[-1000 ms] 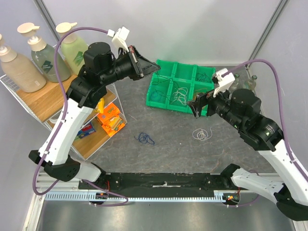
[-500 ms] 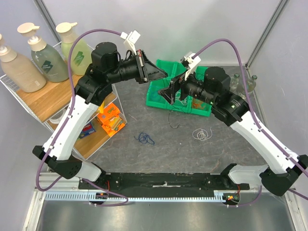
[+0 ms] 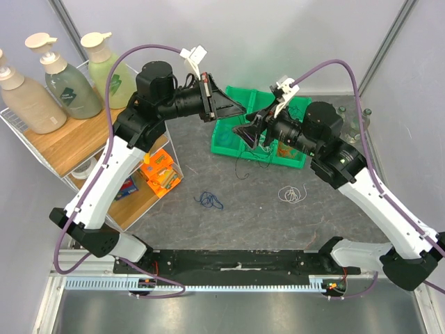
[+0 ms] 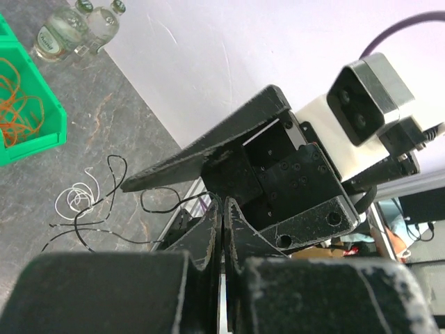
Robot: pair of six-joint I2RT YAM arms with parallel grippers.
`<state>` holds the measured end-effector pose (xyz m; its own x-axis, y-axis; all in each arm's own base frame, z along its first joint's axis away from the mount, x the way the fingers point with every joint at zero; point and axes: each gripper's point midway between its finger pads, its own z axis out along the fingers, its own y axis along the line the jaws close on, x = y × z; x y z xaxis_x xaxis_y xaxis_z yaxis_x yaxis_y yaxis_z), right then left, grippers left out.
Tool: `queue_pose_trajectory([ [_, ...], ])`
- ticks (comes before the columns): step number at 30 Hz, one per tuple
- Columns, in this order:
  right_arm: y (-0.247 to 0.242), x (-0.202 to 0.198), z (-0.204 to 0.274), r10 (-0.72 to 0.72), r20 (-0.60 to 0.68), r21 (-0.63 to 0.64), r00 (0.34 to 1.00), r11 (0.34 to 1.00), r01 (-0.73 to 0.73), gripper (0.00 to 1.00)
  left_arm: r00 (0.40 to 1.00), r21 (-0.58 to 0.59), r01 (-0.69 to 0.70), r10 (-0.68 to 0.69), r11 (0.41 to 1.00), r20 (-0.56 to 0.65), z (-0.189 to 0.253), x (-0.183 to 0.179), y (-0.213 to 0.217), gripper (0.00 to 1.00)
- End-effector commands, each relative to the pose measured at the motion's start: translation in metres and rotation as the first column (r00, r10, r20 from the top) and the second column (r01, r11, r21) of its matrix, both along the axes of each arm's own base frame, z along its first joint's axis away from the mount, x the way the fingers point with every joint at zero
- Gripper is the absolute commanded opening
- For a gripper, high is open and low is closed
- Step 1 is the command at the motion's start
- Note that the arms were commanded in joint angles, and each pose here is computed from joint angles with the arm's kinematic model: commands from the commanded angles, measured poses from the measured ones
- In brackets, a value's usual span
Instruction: Untangle the cables
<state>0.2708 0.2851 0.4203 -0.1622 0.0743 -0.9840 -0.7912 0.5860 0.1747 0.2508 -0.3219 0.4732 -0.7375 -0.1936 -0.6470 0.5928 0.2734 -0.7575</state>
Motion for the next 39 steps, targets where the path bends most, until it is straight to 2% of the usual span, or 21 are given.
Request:
queue_pose_trajectory([
  [1,-0.008,0.002,0.017,-0.063,0.036,0.091,0.997,0.994,0.06,0.65,0.994,-0.026,-0.079,0.077,0.997,-0.072,0.002,0.01,0.004,0.02],
  [6,0.001,0.008,0.015,-0.056,0.029,0.111,0.998,0.992,0.053,0.58,0.989,-0.027,-0.09,0.086,0.996,-0.122,-0.003,0.013,0.003,0.02],
  [10,0.002,0.012,0.008,-0.068,0.02,0.108,0.997,0.992,0.066,0.45,0.988,-0.021,-0.107,0.104,0.994,-0.114,-0.004,0.017,0.004,0.02],
  [13,0.003,0.011,0.007,-0.058,0.006,0.119,0.998,0.991,0.057,0.31,0.987,-0.023,-0.117,0.113,0.993,-0.115,-0.005,0.018,0.006,0.01],
  [18,0.001,0.01,0.004,-0.069,-0.017,0.13,0.997,0.989,0.071,0.0,0.988,-0.029,-0.119,0.116,0.992,-0.102,-0.004,0.019,0.006,0.02],
  [22,-0.003,0.015,-0.004,-0.107,-0.033,0.12,0.994,0.987,0.11,0.0,0.993,-0.026,-0.11,0.108,0.994,-0.056,0.0,0.021,0.006,0.02],
  [23,-0.005,0.018,-0.007,-0.127,-0.045,0.113,0.991,0.985,0.131,0.0,0.992,-0.02,-0.113,0.111,0.993,-0.056,0.001,0.022,0.006,0.05],
  [24,-0.007,0.019,-0.009,-0.141,-0.052,0.109,0.989,0.983,0.146,0.0,0.992,-0.01,-0.113,0.113,0.994,-0.056,-0.002,0.023,0.007,0.17],
  [25,-0.008,0.02,-0.013,-0.151,-0.061,0.106,0.987,0.982,0.157,0.0,0.992,-0.002,-0.114,0.114,0.993,-0.056,-0.005,0.023,0.007,0.33],
  [26,-0.011,0.022,-0.017,-0.172,-0.073,0.108,0.982,0.978,0.179,0.0,0.991,0.01,-0.119,0.12,0.993,-0.063,-0.009,0.023,0.008,0.57],
  [27,-0.015,0.024,-0.02,-0.193,-0.084,0.108,0.978,0.974,0.201,0.0,0.99,0.016,-0.127,0.127,0.992,-0.065,-0.011,0.024,0.01,0.67],
  [29,-0.023,0.03,-0.028,-0.241,-0.1,0.104,0.965,0.962,0.251,0.0,0.99,0.021,-0.128,0.129,0.992,-0.054,-0.014,0.022,0.011,0.73],
  [30,-0.027,0.033,-0.032,-0.259,-0.106,0.098,0.96,0.958,0.269,0.0,0.991,0.019,-0.132,0.132,0.991,-0.031,-0.011,0.021,0.013,0.8],
  [33,-0.044,0.052,-0.044,-0.346,-0.115,0.074,0.931,0.932,0.356,0.0,0.985,0.042,-0.163,0.16,0.986,0.057,-0.007,0.022,0.021,0.87],
  [37,-0.076,0.087,-0.053,-0.448,-0.198,0.092,0.872,0.877,0.472,0.0,0.979,0.089,-0.179,0.168,0.98,0.117,-0.009,0.015,0.033,0.87],
  [39,-0.091,0.107,-0.056,-0.504,-0.208,0.092,0.838,0.843,0.53,0.0,0.98,0.122,-0.176,0.161,0.977,0.119,-0.019,0.007,0.039,0.84],
])
